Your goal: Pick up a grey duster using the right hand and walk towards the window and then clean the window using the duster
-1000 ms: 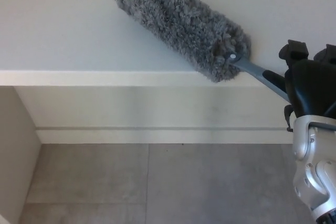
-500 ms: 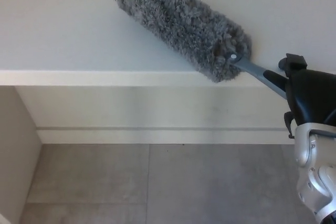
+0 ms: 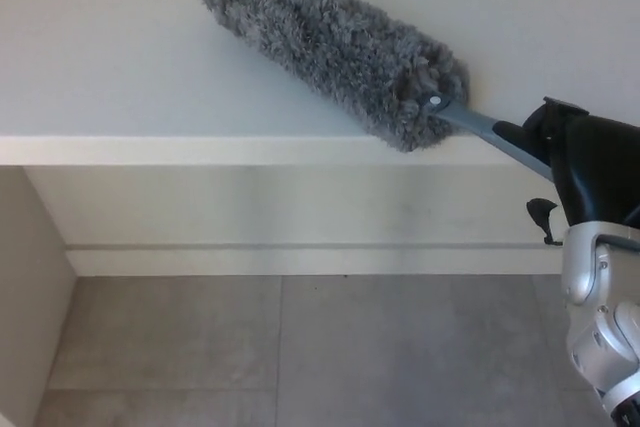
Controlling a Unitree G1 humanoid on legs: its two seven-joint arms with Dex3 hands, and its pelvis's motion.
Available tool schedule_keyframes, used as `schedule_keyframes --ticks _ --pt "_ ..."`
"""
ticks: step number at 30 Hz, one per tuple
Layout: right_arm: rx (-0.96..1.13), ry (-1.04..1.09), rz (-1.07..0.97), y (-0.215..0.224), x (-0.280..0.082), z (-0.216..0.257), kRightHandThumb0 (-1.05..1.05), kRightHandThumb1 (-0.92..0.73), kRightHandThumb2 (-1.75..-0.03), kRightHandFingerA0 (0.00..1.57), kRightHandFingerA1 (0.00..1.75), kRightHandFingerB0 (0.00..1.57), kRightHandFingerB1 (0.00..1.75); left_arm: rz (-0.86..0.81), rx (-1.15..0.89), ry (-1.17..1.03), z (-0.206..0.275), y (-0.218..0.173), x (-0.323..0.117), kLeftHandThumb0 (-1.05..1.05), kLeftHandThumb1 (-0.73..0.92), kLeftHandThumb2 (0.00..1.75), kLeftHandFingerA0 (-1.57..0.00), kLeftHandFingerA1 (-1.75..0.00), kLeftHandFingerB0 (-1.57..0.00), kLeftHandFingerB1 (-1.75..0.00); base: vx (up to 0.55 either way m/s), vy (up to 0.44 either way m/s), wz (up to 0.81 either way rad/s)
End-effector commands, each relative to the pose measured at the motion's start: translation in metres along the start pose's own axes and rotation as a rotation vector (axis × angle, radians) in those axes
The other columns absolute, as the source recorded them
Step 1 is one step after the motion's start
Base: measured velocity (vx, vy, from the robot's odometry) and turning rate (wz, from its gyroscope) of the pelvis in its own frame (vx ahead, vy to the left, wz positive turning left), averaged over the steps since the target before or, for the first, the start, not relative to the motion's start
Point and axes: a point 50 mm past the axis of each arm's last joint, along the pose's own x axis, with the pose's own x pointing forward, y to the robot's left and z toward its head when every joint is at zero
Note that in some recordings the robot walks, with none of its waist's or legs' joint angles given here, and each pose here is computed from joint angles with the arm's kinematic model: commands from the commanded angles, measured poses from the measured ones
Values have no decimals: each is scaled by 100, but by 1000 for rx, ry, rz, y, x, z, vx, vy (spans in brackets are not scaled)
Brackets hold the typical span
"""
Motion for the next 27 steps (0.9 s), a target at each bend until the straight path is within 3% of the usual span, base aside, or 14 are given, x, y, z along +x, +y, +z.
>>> schedule_keyframes --ticks 1,4,5,9,10,13,14,18,19,23,24,27 --pt "-29 58 130 13 -5 -6 -30 -12 -103 156 121 126 86 -2 29 -62 -2 8 -6 10 54 111 -93 -111 -82 -91 0 0 0" --pt "-30 60 131 13 -5 -5 -30 -12 -103 156 121 126 86 -3 30 -63 -2 8 -6 10 54 111 -93 -111 -82 -91 0 0 0" --pt "-79 52 168 14 -3 -1 -41 -24 -98 148 110 119 82 -7 45 -58 -3 9 -6 12 52 113 -88 -107 -80 -89 0 0 0" --pt "-158 47 220 15 1 5 -41 -24 -98 148 110 119 82 -12 67 -52 -5 10 -7 12 52 113 -88 -107 -80 -89 0 0 0" --pt "-172 20 223 19 1 11 -51 -23 -96 152 122 131 104 -11 70 -49 -5 8 -5 11 51 114 -88 -105 -82 -89 0 0 0" --pt "-183 11 226 21 1 13 -51 -23 -96 152 122 131 104 -10 72 -48 -6 7 -4 11 51 114 -88 -105 -82 -89 0 0 0" --pt "-179 33 276 30 -1 14 -51 -16 -110 156 120 136 107 -10 96 -59 -5 7 -6 10 56 113 -85 -109 -81 -91 0 0 0" --pt "-182 39 281 32 -1 15 -51 -16 -110 156 120 136 107 -10 100 -61 -5 7 -6 10 56 113 -85 -109 -81 -91 0 0 0" --pt "-192 72 325 37 -2 11 -48 -19 -109 154 123 134 109 -11 101 -46 -8 7 -7 5 56 103 -79 -112 -79 -90 0 0 0" --pt "-198 89 343 40 -2 9 -48 -19 -109 154 123 134 109 -12 102 -41 -9 8 -7 5 56 103 -79 -112 -79 -90 0 0 0" --pt "-198 164 418 48 -5 8 -46 -29 -103 147 121 121 103 -29 157 -31 -12 11 -6 4 58 99 -75 -108 -76 -88 0 0 0" --pt "-200 176 427 49 -5 8 -46 -29 -103 147 121 121 103 -31 164 -31 -12 11 -6 4 58 99 -75 -108 -76 -88 0 0 0"
